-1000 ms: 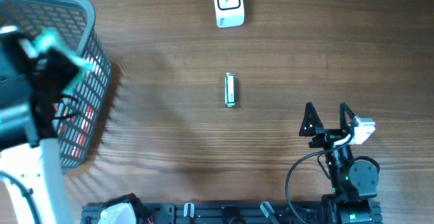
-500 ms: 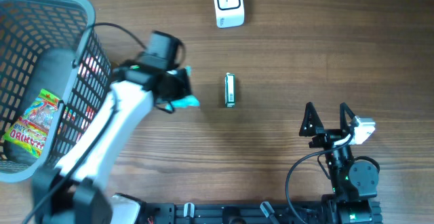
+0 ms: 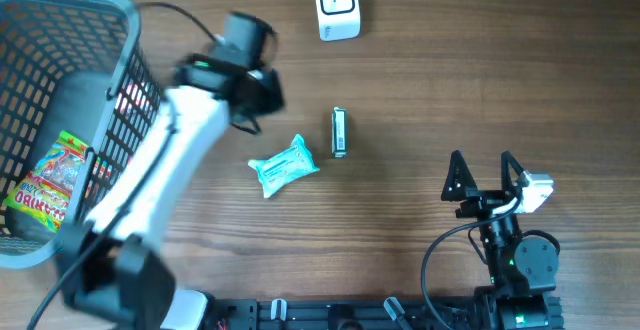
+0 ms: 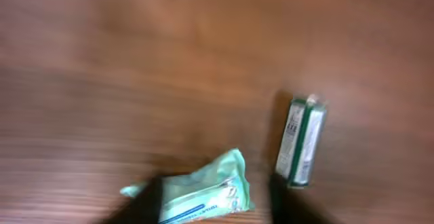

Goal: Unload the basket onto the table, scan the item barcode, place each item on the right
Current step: 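Place the teal tissue pack on the table left of the box, then reach the left gripper into the basket and grasp the Haribo gummy bag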

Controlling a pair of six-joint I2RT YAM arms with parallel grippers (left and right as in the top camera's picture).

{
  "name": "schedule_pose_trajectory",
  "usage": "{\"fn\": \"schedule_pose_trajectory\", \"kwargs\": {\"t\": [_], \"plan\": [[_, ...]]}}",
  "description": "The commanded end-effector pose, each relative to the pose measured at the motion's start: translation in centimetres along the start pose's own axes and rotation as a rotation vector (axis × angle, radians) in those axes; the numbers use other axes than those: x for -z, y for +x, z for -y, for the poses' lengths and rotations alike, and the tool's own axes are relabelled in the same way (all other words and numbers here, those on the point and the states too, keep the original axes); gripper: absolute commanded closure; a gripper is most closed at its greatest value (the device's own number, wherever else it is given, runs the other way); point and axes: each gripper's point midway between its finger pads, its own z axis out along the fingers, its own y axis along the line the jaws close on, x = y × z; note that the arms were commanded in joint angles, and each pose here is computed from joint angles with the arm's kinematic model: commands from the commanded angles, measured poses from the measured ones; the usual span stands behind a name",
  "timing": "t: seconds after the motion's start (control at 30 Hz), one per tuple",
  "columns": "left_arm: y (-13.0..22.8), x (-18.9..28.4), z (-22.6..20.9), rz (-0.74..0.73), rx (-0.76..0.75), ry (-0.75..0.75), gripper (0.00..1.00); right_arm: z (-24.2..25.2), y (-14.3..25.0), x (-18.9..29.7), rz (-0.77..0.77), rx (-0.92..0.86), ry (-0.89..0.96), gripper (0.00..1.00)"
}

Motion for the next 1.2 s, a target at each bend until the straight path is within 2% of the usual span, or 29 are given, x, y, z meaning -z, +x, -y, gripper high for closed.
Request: {"fn": "schedule_pose_trajectory", "kwargs": {"t": [0.0, 0.13, 0.27, 0.5, 0.63, 0.73, 0.9, 0.97, 1.0, 1.07, 1.17], "plan": [[-3.5, 6.5, -3.9, 0.142, 0.117, -0.003, 0.92, 0.0, -0.1, 0.0, 0.005, -0.006, -0.003, 0.0], [-3.1, 7.0, -9.5, 0.111, 0.221, -0.145, 0.94, 0.0, -0.1, 0.0, 0.005, -0.006, -0.003, 0.0], [-4.1, 7.7, -14.8, 0.148, 0.322, -0.274, 0.94, 0.0, -0.1, 0.0, 0.005, -0.006, -0.003, 0.0], [-8.9, 9.4, -19.5, 0.349, 0.455, -0.271, 0.94, 0.0, -0.1, 0.0, 0.005, -0.006, -0.003, 0.0], [-9.6, 9.5, -21.3, 0.376, 0.496, -0.284, 0.93, 0.0, -0.1, 0.0, 0.005, -0.006, -0.003, 0.0], [-10.0, 9.6, -20.8, 0.384, 0.494, -0.247, 0.91, 0.0, -0.1, 0.0, 0.005, -0.006, -0.003, 0.0], [-11.1, 11.1, -16.6, 0.401, 0.451, -0.008, 0.64, 0.0, -0.1, 0.0, 0.005, -0.006, -0.003, 0.0], [-12.2, 13.9, -15.3, 0.468, 0.43, 0.05, 0.46, 0.0, -0.1, 0.0, 0.005, -0.006, -0.003, 0.0], [-12.7, 15.5, -15.0, 0.508, 0.422, 0.059, 0.41, 0.0, -0.1, 0.0, 0.005, -0.006, -0.003, 0.0], [-13.5, 18.1, -15.3, 0.579, 0.424, 0.051, 0.36, 0.0, -0.1, 0.0, 0.005, -0.006, -0.003, 0.0], [-13.8, 21.1, -18.5, 0.678, 0.485, -0.05, 0.32, 0.0, -0.1, 0.0, 0.005, -0.006, -0.003, 0.0]]}}
